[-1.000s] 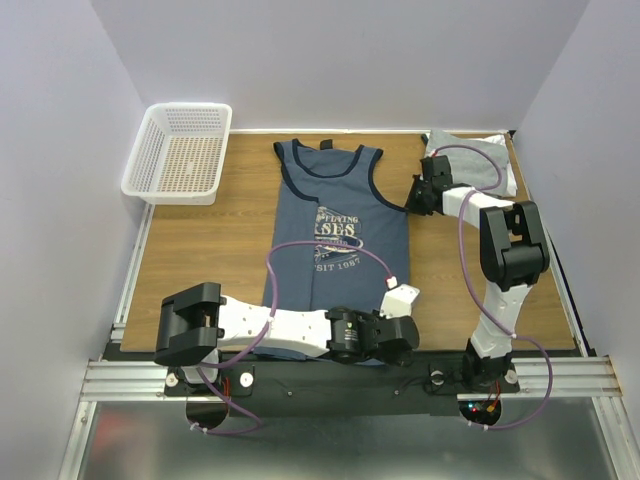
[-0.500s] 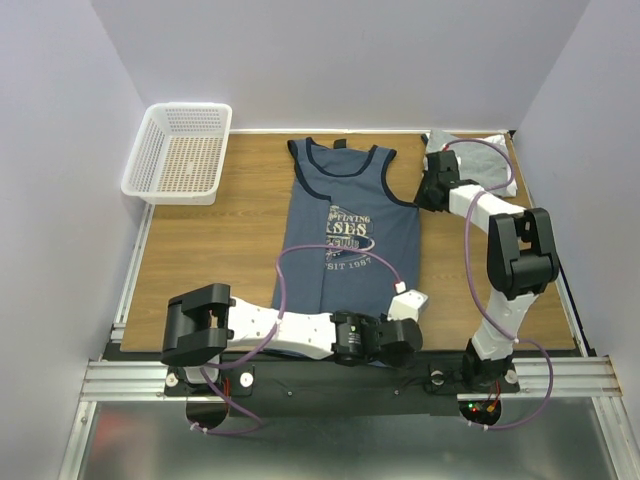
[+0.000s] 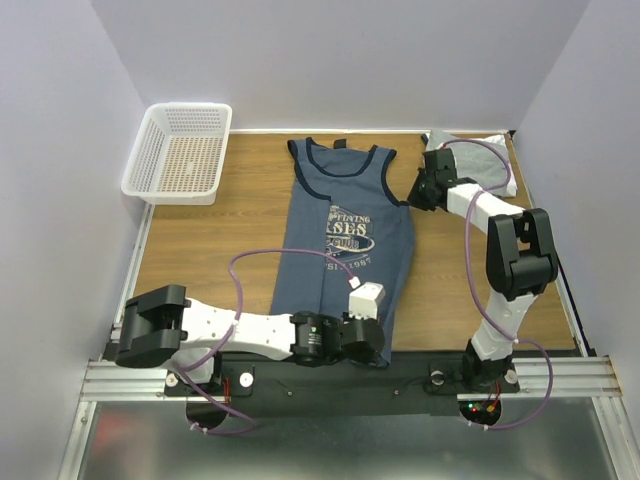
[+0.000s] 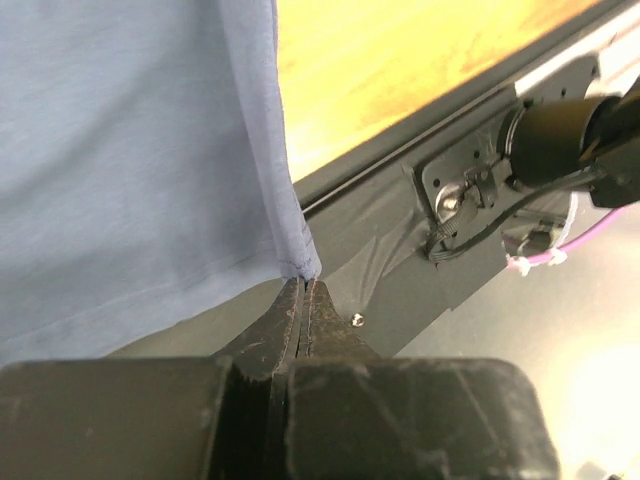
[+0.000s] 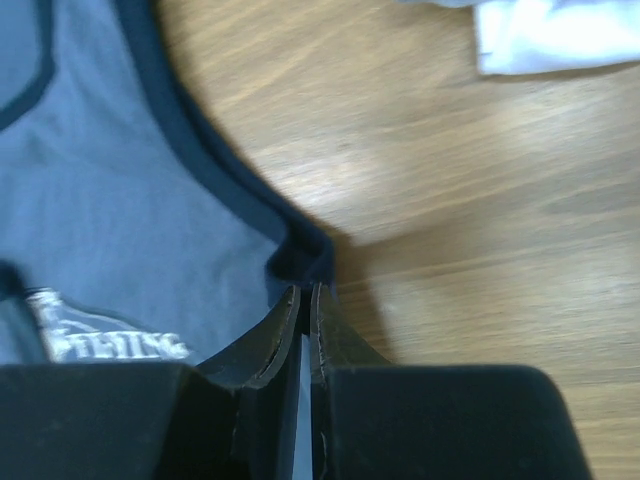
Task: Fold and stack the tank tops
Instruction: Fold the tank top
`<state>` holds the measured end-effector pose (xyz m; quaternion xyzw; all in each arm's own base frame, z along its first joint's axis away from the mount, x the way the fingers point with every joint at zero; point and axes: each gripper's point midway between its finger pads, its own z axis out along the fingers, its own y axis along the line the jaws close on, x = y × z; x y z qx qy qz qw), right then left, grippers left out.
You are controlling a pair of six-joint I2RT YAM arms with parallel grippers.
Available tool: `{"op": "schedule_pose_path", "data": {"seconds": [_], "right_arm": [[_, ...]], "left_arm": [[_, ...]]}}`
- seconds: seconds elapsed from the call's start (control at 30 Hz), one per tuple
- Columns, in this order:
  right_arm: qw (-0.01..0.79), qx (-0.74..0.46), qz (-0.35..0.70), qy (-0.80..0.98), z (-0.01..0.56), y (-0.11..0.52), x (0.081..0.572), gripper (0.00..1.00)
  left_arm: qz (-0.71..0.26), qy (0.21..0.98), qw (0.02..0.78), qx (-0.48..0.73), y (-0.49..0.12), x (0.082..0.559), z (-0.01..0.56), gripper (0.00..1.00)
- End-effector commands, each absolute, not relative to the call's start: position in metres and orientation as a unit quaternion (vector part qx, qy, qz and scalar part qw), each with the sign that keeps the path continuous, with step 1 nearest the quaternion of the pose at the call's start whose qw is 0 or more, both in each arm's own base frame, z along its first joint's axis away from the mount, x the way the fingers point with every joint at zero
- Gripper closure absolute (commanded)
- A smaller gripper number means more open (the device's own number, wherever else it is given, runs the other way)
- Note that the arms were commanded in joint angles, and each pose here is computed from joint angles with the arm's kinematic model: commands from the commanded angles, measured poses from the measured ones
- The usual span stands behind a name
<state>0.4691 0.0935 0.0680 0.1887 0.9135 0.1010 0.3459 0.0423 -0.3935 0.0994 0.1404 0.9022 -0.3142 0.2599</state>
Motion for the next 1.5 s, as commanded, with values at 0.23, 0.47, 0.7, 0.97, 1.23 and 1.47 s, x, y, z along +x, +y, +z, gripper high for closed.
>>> {"op": "schedule_pose_path", "data": {"seconds": [0.23,0.47,0.7,0.97,1.23,1.47], "right_arm": [[0.375,0.201,0.178,0.887,0.110,0.160,0.504,0.91],[0.369,0.206,0.193,0.886,0.102,0.188,0.520,0.92],[0.367,0.202,0.202,0.885,0.096,0.216,0.526,0.92],[0.369,0.196,0.212,0.883,0.097,0.242,0.532,0.92],[0.370,0.191,0.223,0.881,0.097,0.260,0.537,0.92],[0.367,0.188,0.231,0.881,0.094,0.275,0.539,0.91]], "left_arm": [[-0.284,0.918,0.273,0.043,-0.346,0.058,0.089,1.00],[-0.259,0.928,0.266,0.018,-0.318,0.058,0.073,1.00],[-0.247,0.933,0.261,0.006,-0.306,0.058,0.070,1.00],[-0.213,0.943,0.255,-0.005,-0.285,0.057,0.060,1.00],[-0.193,0.949,0.249,-0.016,-0.268,0.055,0.055,1.00],[-0.178,0.953,0.244,-0.023,-0.257,0.054,0.054,1.00]]}}
